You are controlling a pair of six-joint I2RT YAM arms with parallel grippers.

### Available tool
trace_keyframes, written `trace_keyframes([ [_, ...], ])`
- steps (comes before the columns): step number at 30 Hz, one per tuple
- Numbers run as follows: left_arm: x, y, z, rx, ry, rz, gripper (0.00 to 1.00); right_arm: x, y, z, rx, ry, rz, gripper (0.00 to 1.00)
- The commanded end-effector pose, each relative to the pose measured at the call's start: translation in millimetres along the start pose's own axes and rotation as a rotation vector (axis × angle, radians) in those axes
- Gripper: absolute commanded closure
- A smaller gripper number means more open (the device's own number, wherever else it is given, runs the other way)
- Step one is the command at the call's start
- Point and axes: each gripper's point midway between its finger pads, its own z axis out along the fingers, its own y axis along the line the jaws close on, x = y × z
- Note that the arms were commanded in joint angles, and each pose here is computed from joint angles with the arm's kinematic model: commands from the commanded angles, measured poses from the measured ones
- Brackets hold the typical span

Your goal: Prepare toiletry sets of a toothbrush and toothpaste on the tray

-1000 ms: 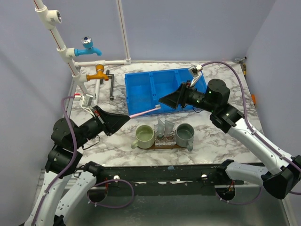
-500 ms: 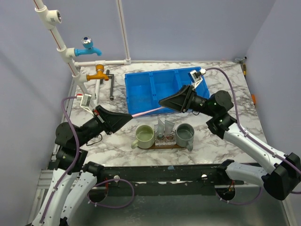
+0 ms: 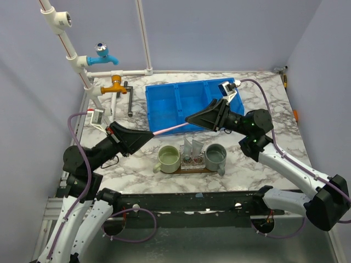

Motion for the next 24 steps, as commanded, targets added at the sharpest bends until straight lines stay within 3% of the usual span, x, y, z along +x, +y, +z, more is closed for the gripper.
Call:
trace_keyframes([
  [1, -5.1, -5.3, 0.4, 0.027, -0.022, 0.024, 1.00, 2.5, 5.7, -1.1, -0.033, 0.021, -0.009, 0.56],
  [12, -4.2, -1.4, 0.7, 0.017, -0.019, 0.044, 1.00, 2.6, 7.4, 0.3, -0.041, 0.030, -0.007, 0.76],
  [16, -3.9, -2.6, 0.5, 0.022, -0.015, 0.057, 1.00, 2.5, 7.8, 1.2, -0.041, 0.038, -0.012, 0.97],
  [19, -4.2, -3.6, 0.6, 0.022, -0.010, 0.073, 1.00, 3.6, 7.0, 1.2, -0.036, 0.046, -0.021, 1.00],
  [24, -2.0, -0.9, -1.0, -0.005, 0.015, 0.114, 0.57, 4.0, 5.8, 0.4, -0.009, 0.058, -0.064, 1.00],
])
